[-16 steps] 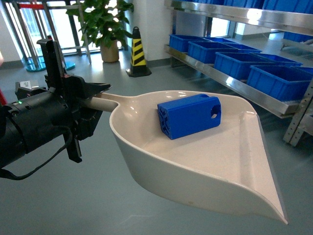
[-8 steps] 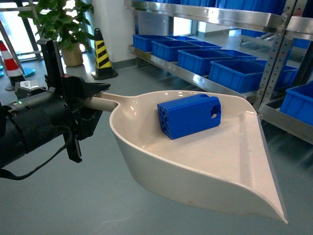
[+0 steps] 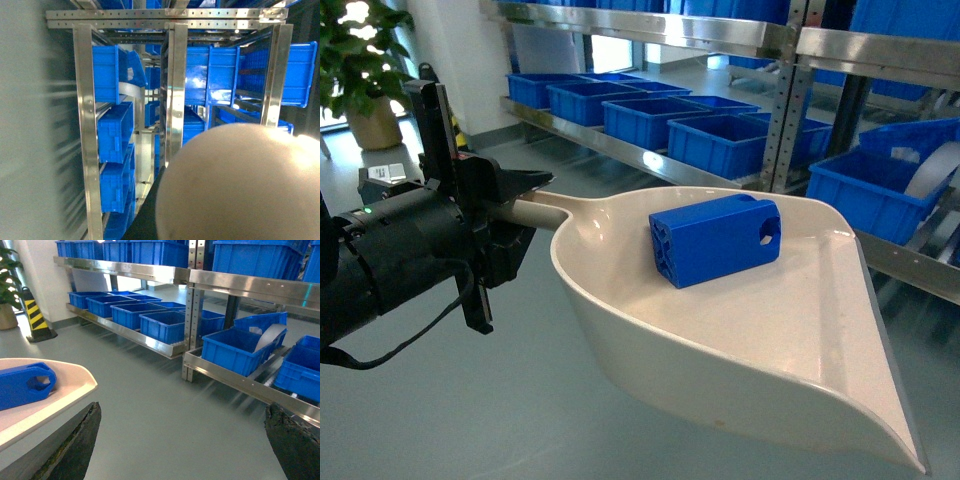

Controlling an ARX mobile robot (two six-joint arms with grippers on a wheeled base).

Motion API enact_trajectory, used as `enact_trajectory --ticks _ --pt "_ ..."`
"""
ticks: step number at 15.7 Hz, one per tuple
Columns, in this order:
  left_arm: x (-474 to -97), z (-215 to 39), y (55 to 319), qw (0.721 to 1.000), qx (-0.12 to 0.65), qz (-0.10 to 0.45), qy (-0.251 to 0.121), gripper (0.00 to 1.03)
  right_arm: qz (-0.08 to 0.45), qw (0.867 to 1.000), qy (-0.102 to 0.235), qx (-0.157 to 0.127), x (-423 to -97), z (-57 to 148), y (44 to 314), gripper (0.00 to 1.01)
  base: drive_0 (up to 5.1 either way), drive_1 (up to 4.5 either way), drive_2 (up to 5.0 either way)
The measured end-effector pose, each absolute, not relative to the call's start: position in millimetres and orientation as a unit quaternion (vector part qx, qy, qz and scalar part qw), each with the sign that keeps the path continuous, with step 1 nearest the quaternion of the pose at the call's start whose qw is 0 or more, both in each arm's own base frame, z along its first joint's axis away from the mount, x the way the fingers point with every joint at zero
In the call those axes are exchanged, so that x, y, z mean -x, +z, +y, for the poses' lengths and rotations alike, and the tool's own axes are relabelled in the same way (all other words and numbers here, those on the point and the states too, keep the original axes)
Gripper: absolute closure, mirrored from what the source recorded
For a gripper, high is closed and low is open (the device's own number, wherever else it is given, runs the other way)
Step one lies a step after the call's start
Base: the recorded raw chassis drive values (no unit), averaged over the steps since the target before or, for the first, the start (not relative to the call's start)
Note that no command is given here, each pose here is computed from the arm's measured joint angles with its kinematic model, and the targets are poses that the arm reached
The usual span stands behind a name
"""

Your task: Place part in tray to right shelf

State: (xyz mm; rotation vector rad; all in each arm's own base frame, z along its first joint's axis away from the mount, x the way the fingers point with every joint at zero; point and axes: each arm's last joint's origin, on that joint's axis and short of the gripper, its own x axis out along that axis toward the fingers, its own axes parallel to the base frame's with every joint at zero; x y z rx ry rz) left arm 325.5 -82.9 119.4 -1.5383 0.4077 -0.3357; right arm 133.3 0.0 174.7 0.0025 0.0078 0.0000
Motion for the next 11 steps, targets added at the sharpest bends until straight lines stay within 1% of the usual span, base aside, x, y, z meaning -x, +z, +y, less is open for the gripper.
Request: enact_trajectory --ticks 11 --pt "-325.7 -82.2 119.4 0.687 0.687 0.181 -0.149 0.89 0.004 1.0 0.0 -0.001 -133.3 0.0 174.7 0.03 -1.7 -1.66 -1.7"
